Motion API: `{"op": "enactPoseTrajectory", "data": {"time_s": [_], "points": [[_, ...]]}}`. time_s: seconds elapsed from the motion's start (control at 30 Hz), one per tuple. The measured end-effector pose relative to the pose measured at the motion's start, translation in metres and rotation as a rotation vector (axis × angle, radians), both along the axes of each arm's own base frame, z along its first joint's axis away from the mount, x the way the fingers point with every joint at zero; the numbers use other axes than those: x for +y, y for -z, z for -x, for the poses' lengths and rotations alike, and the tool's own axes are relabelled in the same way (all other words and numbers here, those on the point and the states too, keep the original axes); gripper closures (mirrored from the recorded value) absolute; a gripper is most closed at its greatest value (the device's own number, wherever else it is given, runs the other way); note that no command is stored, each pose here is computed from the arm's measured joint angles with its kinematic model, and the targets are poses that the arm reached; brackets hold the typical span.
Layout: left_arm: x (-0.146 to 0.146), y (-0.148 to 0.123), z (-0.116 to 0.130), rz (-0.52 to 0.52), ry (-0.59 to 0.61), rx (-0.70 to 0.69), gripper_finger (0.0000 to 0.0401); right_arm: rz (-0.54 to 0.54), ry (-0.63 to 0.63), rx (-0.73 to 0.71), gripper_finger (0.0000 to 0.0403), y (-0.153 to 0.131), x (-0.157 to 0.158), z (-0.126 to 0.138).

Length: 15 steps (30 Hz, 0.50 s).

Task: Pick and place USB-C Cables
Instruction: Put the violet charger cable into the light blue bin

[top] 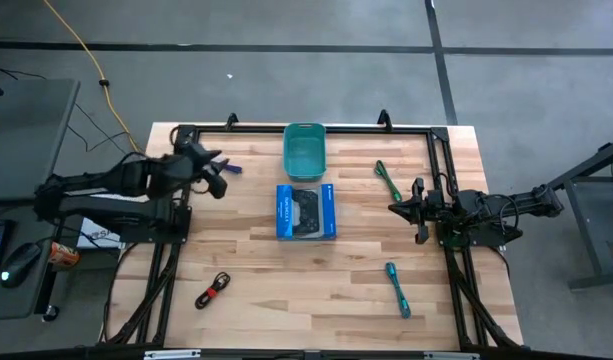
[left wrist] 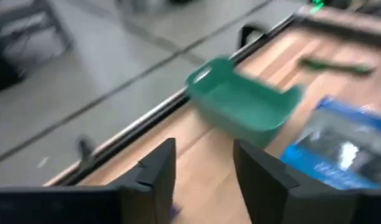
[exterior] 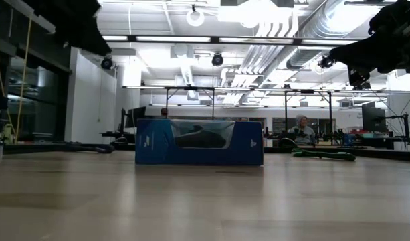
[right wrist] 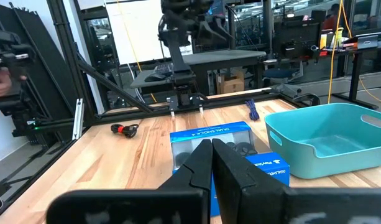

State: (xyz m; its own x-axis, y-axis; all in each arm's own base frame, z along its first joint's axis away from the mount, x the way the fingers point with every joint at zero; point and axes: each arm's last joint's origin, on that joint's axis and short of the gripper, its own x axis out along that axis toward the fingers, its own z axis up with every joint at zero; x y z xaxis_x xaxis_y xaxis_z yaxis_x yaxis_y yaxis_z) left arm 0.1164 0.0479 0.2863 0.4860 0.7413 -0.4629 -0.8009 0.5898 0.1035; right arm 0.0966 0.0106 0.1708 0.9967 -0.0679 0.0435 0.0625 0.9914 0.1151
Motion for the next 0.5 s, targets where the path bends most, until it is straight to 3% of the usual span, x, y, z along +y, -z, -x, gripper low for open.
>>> {"op": "enactPoseTrajectory", "data": {"time_s": [0.23,0.5], "points": [[0.022,-0.004,-0.01,0.142,-0.095,0.12,0.0207,0.0,0.0,0.0,0.0402,0.0,0.0,0.0],[0.054,0.003,-0.022,0.295,-0.223,0.138,0.0203,0.0,0.0,0.0,0.0402,0.0,0.0,0.0]]}}
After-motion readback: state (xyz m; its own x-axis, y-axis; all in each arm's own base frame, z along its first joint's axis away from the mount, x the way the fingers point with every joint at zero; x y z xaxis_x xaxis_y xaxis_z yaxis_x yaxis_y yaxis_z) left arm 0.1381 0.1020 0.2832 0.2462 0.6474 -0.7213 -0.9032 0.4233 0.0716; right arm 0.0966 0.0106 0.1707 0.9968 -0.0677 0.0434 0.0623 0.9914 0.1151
